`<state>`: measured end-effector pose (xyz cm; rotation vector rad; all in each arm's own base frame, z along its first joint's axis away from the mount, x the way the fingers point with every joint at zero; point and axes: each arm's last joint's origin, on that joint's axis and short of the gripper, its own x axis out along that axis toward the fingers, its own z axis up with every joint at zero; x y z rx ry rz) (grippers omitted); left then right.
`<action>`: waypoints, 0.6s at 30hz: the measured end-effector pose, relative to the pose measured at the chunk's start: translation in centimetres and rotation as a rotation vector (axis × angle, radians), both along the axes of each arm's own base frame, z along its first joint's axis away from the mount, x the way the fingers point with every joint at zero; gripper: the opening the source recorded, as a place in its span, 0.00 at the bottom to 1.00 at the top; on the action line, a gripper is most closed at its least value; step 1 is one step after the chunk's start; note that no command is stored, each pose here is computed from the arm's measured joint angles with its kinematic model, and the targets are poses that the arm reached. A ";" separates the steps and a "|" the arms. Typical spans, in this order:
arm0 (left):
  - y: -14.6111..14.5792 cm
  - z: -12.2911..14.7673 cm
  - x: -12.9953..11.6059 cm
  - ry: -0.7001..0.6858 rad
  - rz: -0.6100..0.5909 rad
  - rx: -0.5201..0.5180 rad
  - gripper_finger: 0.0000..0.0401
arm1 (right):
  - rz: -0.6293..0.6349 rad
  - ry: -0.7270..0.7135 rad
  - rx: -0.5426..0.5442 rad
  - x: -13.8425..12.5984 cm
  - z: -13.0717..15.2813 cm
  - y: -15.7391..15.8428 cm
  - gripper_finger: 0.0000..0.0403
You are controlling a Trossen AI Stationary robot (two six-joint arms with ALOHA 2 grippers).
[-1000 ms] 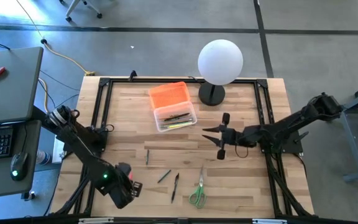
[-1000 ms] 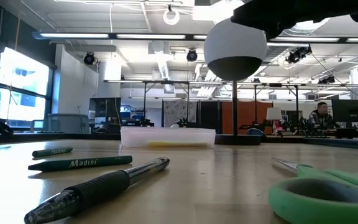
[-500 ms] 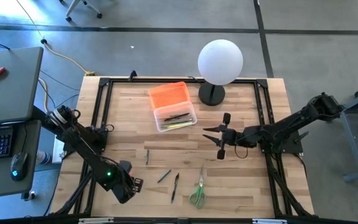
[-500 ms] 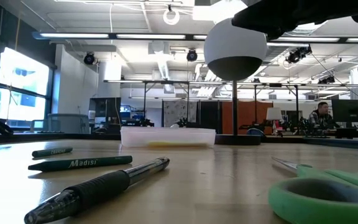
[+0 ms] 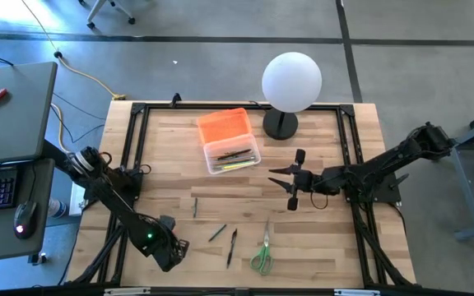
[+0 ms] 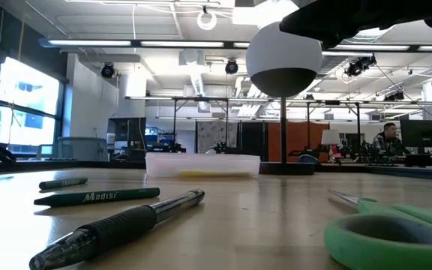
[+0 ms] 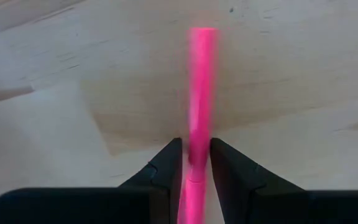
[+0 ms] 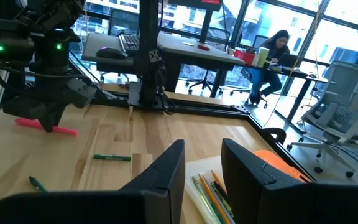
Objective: Pick & place school supplies into a supply box
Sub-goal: Put the pink pen into the transparent supply box
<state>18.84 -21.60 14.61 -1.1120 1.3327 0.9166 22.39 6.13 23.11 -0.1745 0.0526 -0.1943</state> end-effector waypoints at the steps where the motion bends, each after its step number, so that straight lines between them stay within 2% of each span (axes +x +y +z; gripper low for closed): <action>1: 0.0 -0.1 0.0 -0.001 -0.002 0.003 0.29 | 0.000 0.000 0.000 0.0 0.0 0.0 0.21; 11: 0.0 -0.6 0.1 0.006 -0.009 0.027 0.29 | 0.017 0.001 0.001 0.0 0.0 0.0 0.21; 15: 0.1 -0.7 0.0 -0.009 -0.091 0.068 0.29 | 0.019 0.002 0.001 0.0 0.0 0.1 0.21; 18: 0.2 -0.7 0.1 -0.013 -0.087 0.076 0.28 | 0.020 0.001 0.001 0.0 0.0 0.1 0.21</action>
